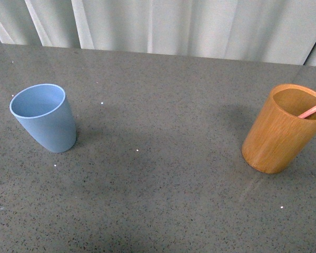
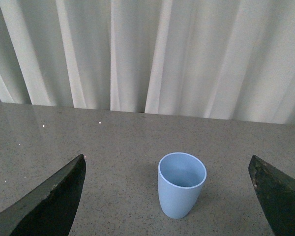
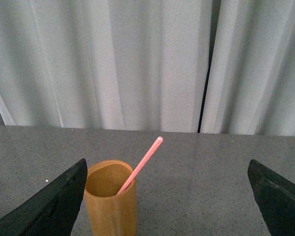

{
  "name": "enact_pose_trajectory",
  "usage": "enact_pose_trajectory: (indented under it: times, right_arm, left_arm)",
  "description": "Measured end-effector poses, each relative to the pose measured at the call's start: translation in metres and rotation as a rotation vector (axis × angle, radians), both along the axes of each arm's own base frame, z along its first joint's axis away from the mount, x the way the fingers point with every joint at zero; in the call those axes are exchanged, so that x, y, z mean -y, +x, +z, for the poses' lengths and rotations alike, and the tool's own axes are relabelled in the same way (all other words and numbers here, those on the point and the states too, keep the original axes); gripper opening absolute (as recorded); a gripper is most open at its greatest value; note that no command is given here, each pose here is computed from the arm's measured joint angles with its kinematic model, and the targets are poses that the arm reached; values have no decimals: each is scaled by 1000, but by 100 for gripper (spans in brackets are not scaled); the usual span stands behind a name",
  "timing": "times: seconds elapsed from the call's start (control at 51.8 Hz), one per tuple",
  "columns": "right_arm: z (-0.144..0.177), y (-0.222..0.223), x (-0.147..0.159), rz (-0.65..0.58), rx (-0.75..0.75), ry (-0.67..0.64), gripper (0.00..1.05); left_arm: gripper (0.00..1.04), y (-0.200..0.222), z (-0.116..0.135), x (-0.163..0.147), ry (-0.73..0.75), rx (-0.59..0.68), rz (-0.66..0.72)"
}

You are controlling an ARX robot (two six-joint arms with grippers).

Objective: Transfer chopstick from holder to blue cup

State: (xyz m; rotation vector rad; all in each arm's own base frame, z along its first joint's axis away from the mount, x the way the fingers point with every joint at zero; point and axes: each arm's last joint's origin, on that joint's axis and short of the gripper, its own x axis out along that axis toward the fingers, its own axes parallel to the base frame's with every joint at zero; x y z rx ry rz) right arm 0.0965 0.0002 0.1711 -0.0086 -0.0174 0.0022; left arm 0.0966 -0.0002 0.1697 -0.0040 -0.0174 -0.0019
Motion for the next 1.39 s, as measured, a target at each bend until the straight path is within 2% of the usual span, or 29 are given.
enact_pose_trajectory:
  times: [0.541, 0.638, 0.676, 0.773, 0.889, 1.082, 1.275, 1.391]
  right_arm:
    - [0, 0, 0, 0, 0, 0, 95]
    - [0, 0, 0, -2, 0, 0, 95]
    - [0, 0, 0, -1, 0, 0, 95]
    - [0, 0, 0, -1, 0, 0, 95]
    - [0, 0, 0, -1, 0, 0, 95]
    - [0, 0, 0, -1, 0, 0, 95]
    - [0, 0, 0, -1, 0, 0, 95]
    - [0, 0, 0, -1, 0, 0, 95]
  left_arm:
    - [98, 0, 0, 0, -1, 0, 1]
    - [98, 5, -1, -4, -132, -332, 241]
    - [98, 12, -1, -7, -183, -432, 286]
    - [98, 40, 17, -20, -226, -557, 331]
    - [98, 87, 48, -36, -211, -666, 338]
    - [98, 131, 63, -38, -174, -751, 333]
    - [98, 157, 63, -27, -157, -794, 316]
    - [98, 172, 49, -16, -161, -841, 314]
